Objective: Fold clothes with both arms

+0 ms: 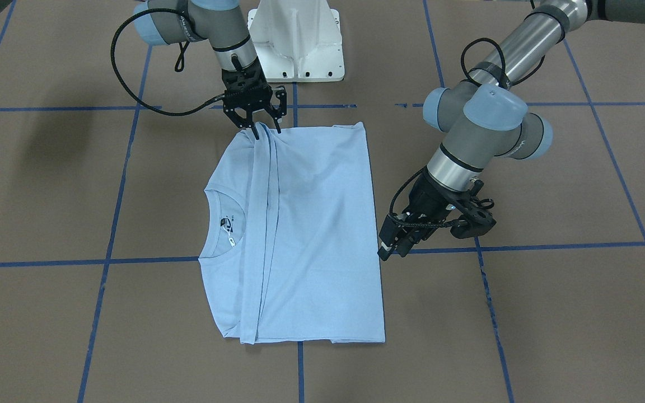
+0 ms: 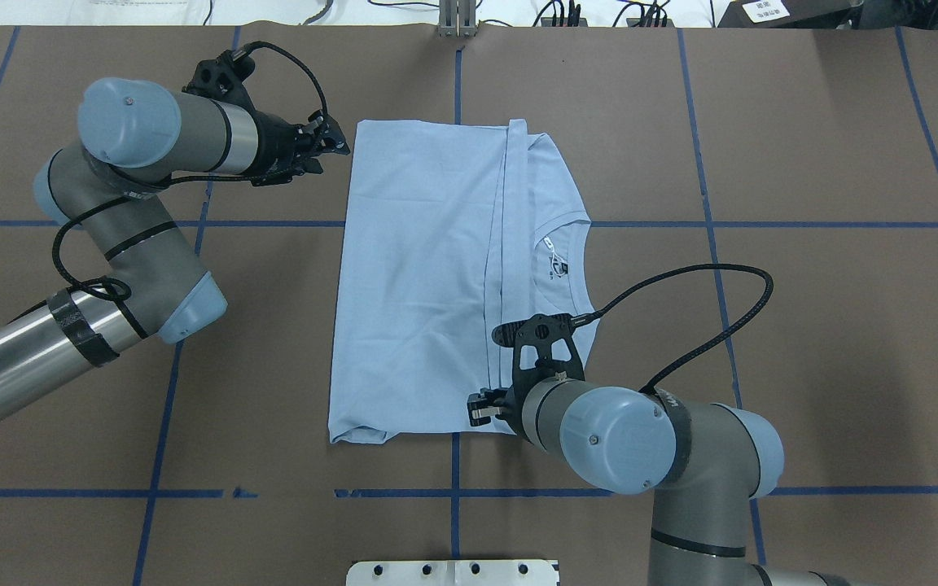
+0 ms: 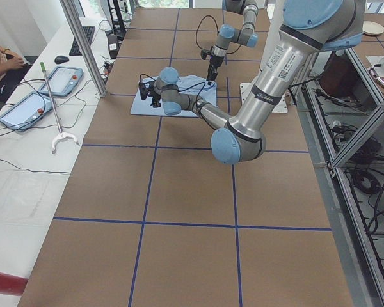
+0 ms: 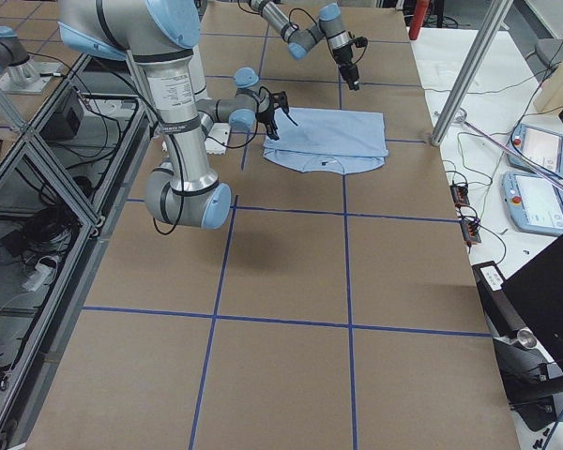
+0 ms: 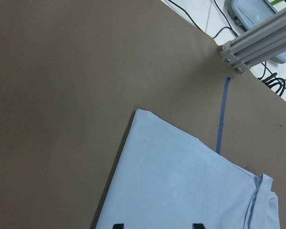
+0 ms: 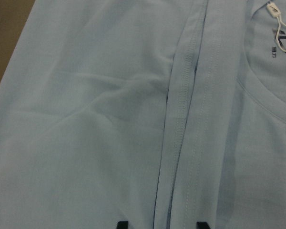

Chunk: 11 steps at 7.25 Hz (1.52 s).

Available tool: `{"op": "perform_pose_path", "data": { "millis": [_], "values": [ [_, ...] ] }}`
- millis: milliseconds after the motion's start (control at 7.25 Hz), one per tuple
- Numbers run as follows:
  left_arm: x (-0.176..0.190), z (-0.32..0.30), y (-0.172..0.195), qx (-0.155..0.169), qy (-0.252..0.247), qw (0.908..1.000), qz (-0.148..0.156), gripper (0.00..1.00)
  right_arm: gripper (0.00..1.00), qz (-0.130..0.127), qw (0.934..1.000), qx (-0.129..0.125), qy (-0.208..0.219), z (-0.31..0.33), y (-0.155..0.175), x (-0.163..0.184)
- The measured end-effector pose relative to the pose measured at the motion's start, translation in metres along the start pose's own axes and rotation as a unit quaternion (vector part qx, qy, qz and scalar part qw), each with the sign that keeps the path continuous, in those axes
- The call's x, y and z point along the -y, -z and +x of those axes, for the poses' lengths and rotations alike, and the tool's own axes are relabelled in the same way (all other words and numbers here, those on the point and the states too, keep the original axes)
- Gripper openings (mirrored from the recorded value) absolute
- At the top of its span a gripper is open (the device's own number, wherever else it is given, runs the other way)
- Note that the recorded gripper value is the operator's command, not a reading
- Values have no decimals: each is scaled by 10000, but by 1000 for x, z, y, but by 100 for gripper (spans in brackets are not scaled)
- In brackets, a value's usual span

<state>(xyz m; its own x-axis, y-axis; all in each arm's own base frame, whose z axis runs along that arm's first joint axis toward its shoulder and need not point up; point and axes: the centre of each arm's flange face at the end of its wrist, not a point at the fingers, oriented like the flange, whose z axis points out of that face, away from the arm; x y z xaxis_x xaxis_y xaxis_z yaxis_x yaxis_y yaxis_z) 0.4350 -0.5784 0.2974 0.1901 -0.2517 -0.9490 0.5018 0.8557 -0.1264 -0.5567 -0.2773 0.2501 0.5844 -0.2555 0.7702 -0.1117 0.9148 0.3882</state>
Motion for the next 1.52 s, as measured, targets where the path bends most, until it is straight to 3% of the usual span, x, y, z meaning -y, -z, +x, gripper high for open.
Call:
{"op": "perform_pose_path", "data": {
  "millis": [276,414,690,828,1517],
  "values": [
    [0,-1,-1,6,3,10000,4,57,50,34,9986,-47,521,-3,-3,-12],
    [0,-2,-1,6,3,10000,4,57,43,25,9981,-60,611,-3,-4,-14],
    [0,-3,-2,1,0,10000,5,57,8,5,9974,-71,720,-2,-5,-18],
    [0,-3,-2,-1,-1,10000,8,57,0,2,9971,-79,751,-1,-6,-19],
    [0,-3,0,-9,5,10000,27,58,0,20,9963,-116,854,19,0,-20]
  ]
}}
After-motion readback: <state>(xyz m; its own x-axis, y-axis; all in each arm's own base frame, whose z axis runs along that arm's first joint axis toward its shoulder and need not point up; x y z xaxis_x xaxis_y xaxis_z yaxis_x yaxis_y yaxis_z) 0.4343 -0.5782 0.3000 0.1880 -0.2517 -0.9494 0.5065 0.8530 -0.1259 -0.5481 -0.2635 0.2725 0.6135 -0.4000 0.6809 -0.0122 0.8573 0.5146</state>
